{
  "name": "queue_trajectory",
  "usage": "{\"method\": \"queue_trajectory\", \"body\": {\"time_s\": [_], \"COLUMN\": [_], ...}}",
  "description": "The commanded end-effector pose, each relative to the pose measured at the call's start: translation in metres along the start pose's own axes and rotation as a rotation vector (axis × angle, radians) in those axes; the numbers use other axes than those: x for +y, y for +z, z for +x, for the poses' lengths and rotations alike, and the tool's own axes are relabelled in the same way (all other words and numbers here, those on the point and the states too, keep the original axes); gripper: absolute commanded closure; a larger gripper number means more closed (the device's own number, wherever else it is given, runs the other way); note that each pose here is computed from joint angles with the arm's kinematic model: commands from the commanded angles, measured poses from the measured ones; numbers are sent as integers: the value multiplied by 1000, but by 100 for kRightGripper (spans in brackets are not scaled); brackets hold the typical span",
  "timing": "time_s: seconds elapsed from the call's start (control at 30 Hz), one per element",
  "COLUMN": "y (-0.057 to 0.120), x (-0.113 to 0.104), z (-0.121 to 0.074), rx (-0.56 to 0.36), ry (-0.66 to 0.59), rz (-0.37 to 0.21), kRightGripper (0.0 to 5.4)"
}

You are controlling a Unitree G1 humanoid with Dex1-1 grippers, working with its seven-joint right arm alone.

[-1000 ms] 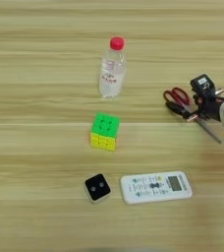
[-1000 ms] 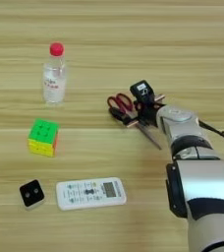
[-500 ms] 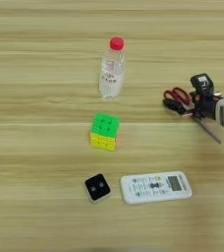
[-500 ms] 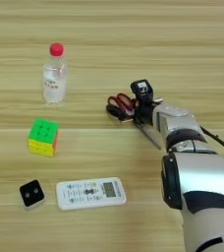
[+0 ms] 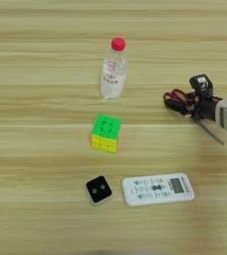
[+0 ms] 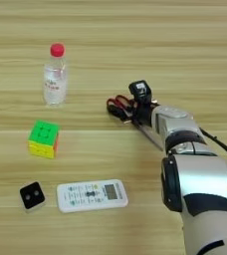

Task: Move the objects on the table

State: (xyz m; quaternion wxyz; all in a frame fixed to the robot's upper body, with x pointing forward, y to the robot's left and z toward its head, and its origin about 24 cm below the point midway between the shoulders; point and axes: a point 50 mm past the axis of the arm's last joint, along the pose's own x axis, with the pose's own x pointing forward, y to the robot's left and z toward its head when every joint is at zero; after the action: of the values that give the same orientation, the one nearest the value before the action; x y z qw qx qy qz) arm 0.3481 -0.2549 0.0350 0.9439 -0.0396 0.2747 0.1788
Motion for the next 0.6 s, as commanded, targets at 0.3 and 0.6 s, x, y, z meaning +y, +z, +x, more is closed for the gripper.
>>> {"method": "queue_trajectory", "body": {"time_s": [0.3, 0.6], "y": [45, 51], "x": [3, 33], "z": [-5, -11], "rx": [-142, -210], "ry": [110, 415], "rz": [-141, -334], "kRightGripper": [152, 152]}}
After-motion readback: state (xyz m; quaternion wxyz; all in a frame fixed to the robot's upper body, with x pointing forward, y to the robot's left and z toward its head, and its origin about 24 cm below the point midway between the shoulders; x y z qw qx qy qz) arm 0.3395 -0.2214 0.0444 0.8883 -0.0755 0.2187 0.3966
